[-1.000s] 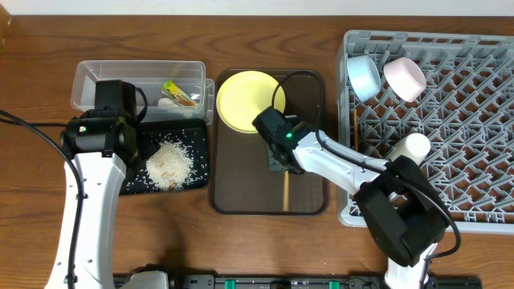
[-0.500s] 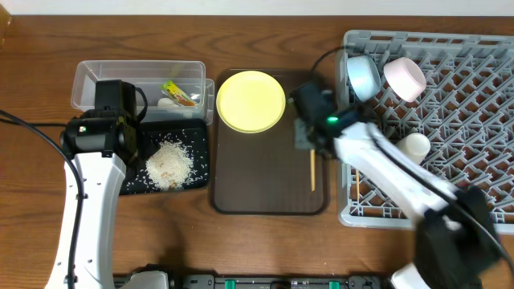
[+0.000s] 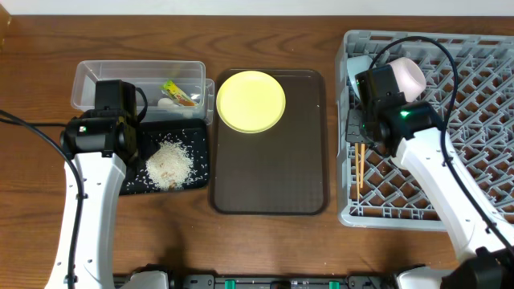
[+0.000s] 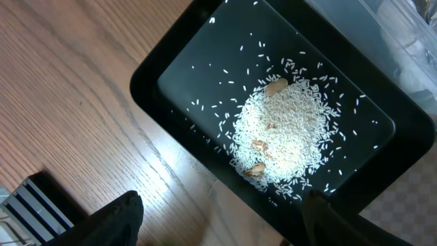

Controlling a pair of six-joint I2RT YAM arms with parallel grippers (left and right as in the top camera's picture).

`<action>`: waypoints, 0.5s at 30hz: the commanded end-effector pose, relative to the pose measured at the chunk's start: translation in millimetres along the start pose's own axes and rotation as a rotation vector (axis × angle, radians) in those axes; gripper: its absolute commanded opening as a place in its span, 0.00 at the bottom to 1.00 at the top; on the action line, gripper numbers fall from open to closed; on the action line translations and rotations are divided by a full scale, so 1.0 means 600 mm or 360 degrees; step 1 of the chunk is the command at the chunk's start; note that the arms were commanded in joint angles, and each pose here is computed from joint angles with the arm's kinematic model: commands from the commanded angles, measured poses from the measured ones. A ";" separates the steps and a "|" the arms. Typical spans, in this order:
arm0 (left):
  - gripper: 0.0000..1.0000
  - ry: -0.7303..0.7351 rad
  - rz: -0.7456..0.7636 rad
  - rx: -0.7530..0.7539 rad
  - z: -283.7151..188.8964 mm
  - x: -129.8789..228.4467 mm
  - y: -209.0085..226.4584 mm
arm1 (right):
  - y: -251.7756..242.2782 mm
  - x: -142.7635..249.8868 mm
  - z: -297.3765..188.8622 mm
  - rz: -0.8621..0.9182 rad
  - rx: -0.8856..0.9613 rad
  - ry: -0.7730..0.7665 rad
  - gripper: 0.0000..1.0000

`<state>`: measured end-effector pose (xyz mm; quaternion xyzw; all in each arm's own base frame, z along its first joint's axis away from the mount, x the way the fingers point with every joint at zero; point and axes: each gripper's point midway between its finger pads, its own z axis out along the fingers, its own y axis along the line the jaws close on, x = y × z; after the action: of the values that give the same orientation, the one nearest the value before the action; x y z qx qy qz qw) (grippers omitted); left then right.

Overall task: Sort waste into correct bins and load items into the dishwasher rack
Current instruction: 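Place the second chopstick into the rack beside the first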

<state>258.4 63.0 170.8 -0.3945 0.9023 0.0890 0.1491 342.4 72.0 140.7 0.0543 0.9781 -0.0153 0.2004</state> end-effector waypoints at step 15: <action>0.77 -0.0001 -0.0025 -0.0010 0.002 -0.003 0.001 | 0.014 -0.011 0.044 -0.0131 -0.0036 0.0029 0.32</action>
<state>259.1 63.1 171.0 -0.3945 0.9022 0.0887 0.1503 354.9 81.3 112.0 0.0082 0.9842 -0.0145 0.1765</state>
